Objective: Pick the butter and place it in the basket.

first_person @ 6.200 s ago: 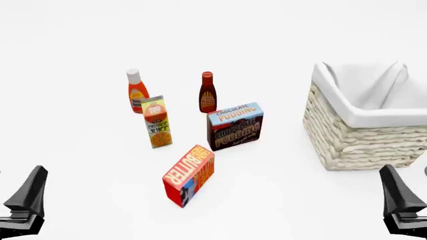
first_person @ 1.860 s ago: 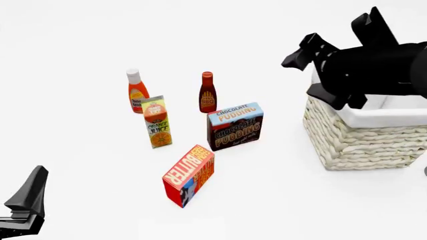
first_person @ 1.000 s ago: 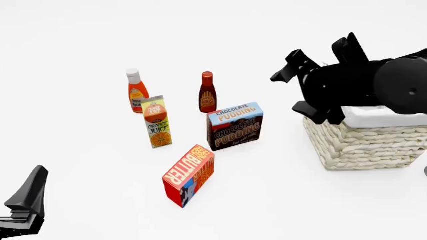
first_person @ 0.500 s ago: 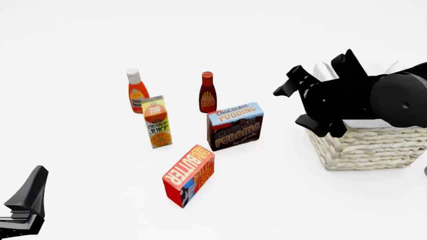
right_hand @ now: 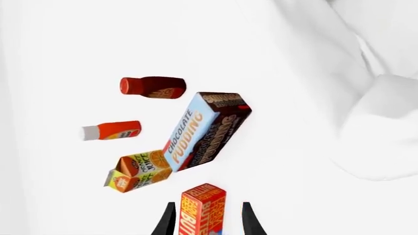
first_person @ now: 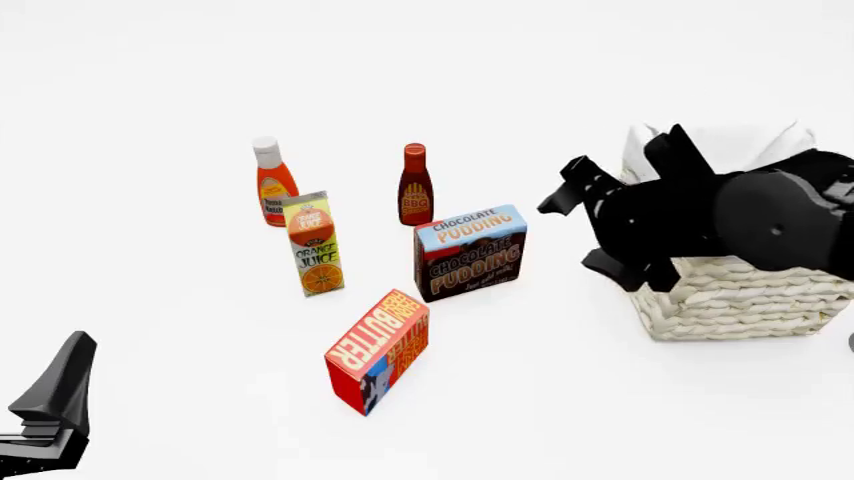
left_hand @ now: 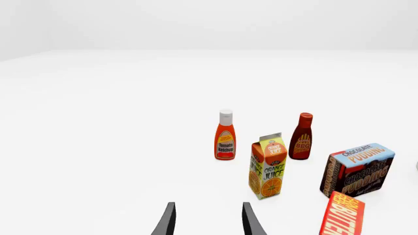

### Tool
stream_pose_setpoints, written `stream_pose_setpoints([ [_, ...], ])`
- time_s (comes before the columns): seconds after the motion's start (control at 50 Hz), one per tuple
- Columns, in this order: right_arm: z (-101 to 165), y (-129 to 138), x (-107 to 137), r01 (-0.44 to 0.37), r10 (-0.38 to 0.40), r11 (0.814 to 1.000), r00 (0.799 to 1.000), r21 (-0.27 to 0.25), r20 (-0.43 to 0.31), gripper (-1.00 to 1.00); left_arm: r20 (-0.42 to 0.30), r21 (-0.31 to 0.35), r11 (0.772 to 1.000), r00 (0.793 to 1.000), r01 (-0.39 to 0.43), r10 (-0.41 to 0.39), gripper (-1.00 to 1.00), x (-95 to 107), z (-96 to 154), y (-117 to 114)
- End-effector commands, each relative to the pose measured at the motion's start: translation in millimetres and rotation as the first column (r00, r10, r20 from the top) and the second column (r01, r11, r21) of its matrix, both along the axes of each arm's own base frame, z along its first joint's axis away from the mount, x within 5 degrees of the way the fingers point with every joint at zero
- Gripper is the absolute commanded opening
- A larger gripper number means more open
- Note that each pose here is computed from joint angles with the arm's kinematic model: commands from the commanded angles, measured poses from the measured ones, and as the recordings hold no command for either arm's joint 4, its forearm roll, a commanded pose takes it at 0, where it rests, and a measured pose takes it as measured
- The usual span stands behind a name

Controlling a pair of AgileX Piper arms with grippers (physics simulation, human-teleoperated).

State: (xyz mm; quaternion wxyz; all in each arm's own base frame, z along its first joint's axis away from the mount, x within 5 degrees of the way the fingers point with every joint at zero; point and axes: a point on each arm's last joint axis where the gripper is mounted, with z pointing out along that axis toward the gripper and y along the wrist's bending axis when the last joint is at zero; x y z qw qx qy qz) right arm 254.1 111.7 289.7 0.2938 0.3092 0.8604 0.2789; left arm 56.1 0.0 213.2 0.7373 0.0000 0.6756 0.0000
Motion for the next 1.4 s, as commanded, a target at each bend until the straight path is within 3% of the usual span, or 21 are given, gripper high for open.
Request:
stream_pose_setpoints([
  [0.02, -15.1, 8.3, 4.5, -0.012, 0.012, 1.0, 1.0, -0.001, -0.026, 1.0, 0.0, 0.0, 1.0, 1.0, 0.0, 0.0, 1.0, 0.0, 0.0, 0.0],
  [1.4, -36.5, 64.2, 10.1, -0.115, 0.118, 0.993, 0.991, 0.039, -0.057, 1.0, 0.0, 0.0, 1.0, 1.0, 0.0, 0.0, 1.0, 0.0, 0.0, 0.0],
])
